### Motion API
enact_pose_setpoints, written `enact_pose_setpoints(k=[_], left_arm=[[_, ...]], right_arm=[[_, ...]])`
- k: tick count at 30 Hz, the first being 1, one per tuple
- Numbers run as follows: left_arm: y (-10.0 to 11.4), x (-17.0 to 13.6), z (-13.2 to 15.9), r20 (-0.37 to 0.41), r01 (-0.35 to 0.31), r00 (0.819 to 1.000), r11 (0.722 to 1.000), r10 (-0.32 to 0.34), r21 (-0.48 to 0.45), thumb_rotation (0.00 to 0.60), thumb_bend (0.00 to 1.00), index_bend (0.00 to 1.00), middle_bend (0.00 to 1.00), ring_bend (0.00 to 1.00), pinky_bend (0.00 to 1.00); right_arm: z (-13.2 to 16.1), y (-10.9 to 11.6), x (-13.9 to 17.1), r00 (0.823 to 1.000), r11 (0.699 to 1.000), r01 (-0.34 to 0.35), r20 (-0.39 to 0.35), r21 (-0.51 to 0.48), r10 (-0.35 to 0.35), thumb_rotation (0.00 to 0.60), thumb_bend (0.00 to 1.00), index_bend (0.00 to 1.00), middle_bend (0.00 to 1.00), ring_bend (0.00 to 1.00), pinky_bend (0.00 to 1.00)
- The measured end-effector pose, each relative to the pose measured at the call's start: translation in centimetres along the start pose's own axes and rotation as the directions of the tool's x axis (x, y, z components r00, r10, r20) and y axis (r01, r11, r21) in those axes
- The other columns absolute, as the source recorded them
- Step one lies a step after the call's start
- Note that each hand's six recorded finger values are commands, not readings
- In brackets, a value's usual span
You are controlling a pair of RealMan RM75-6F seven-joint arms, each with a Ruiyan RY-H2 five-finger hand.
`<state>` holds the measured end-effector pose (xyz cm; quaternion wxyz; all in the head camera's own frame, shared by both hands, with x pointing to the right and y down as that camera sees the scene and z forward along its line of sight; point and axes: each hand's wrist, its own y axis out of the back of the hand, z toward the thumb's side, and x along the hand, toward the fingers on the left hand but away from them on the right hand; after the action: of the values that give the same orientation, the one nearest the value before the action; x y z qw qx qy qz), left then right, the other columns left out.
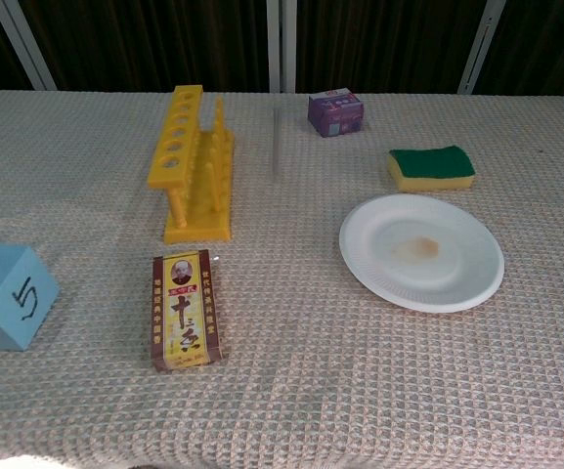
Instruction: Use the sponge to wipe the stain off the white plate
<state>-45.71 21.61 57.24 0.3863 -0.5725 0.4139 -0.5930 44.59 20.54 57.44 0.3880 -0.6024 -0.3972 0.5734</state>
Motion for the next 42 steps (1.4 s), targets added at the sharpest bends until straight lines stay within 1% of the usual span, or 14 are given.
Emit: enact_pose_setpoints(k=[2,5,12,15,17,20,22,24,27,29,32,37,40,42], left_arm=[[-0.2,-0.3,-0.1,-0.004,-0.009,1.0,1.0,0.009,-0.01,0.6,0.09,0.23,0.07,0.05,0.15],[-0.6,-1.1,-0.3,-0.017,-0.002,1.0,1.0,0.001,-0.022,0.6,0.09,0.23,0.07,0.05,0.14],[-0.6,-1.7,-0.5,-0.023,0.021,1.0,1.0,-0.021,0.002,0.6,0.09,0.23,0.07,0.05,0.15],[-0.3,-1.7,-0.3,-0.02,0.023,1.0,1.0,-0.023,0.008,0.6,0.09,0.23,0.07,0.05,0.15],[-0.3,-1.6,-0.2,-0.019,0.025,1.0,1.0,-0.025,0.005,0.6,0.09,0.23,0.07,0.05,0.15],[-0.4,-1.5,-0.2,-0.021,0.031,0.999,1.0,-0.031,0.003,0.6,0.09,0.23,0.07,0.05,0.15],[-0.3,-1.5,-0.1,-0.022,0.031,0.999,1.0,-0.031,0.004,0.6,0.09,0.23,0.07,0.05,0.14],[-0.3,-1.6,-0.1,-0.025,0.031,0.999,1.0,-0.031,0.004,0.6,0.09,0.23,0.08,0.05,0.15],[-0.4,-1.8,-0.2,-0.032,0.037,0.999,0.999,-0.037,0.005,0.6,0.09,0.23,0.07,0.05,0.15],[-0.5,-2.0,-0.2,-0.037,0.042,0.998,0.999,-0.042,0.004,0.6,0.09,0.23,0.07,0.05,0.15],[-0.7,-2.2,-0.4,-0.048,0.05,0.998,0.999,-0.05,0.003,0.6,0.09,0.23,0.07,0.05,0.15],[-0.8,-2.6,-0.7,-0.063,0.061,0.996,0.998,-0.061,0.003,0.6,0.09,0.23,0.07,0.05,0.15],[-0.8,-2.7,-0.8,-0.069,0.061,0.996,0.998,-0.061,0.004,0.6,0.09,0.23,0.07,0.05,0.15],[-0.7,-2.7,-0.8,-0.069,0.061,0.996,0.998,-0.06,0.004,0.6,0.09,0.23,0.07,0.05,0.14]], right_arm=[[0.3,-0.2,-0.1,1.0,1.0,-0.013,-0.012,-0.023,0.013,0.6,0.15,0.0,0.12,0.0,0.01],[0.8,-0.3,-0.6,0.999,0.998,-0.032,-0.043,-0.049,0.029,0.6,0.15,0.0,0.12,0.0,0.01],[1.9,0.0,-1.5,0.996,0.999,-0.035,-0.089,-0.04,0.032,0.6,0.15,0.0,0.12,0.0,0.03],[2.9,0.0,-2.7,0.991,0.998,-0.047,-0.124,-0.041,0.042,0.6,0.15,0.0,0.14,0.0,0.05],[3.9,-0.1,-4.1,0.985,0.997,-0.064,-0.161,-0.042,0.057,0.6,0.15,0.0,0.17,0.0,0.07],[5.8,-0.7,-6.6,0.972,0.994,-0.104,-0.214,-0.043,0.092,0.6,0.15,0.0,0.18,0.0,0.07],[7.1,-1.2,-8.5,0.962,0.99,-0.135,-0.245,-0.033,0.123,0.6,0.15,0.0,0.17,0.0,0.07],[8.8,-2.2,-10.8,0.946,0.985,-0.173,-0.279,-0.013,0.163,0.6,0.15,0.0,0.17,0.0,0.07],[11.2,-4.0,-14.1,0.925,0.974,-0.226,-0.308,0.028,0.223,0.6,0.15,0.05,0.17,0.0,0.07],[12.2,-5.4,-16.1,0.918,0.968,-0.244,-0.307,0.055,0.249,0.6,0.15,0.09,0.17,0.0,0.07],[13.3,-7.2,-18.6,0.918,0.964,-0.255,-0.294,0.074,0.266,0.6,0.15,0.15,0.18,0.0,0.07],[14.4,-9.4,-20.8,0.926,0.966,-0.245,-0.277,0.078,0.257,0.6,0.15,0.33,0.24,0.03,0.12],[14.4,-10.2,-21.4,0.932,0.972,-0.224,-0.276,0.067,0.234,0.6,0.15,0.37,0.25,0.04,0.12],[14.4,-10.6,-21.5,0.933,0.974,-0.219,-0.279,0.063,0.227,0.6,0.15,0.39,0.25,0.04,0.12]])
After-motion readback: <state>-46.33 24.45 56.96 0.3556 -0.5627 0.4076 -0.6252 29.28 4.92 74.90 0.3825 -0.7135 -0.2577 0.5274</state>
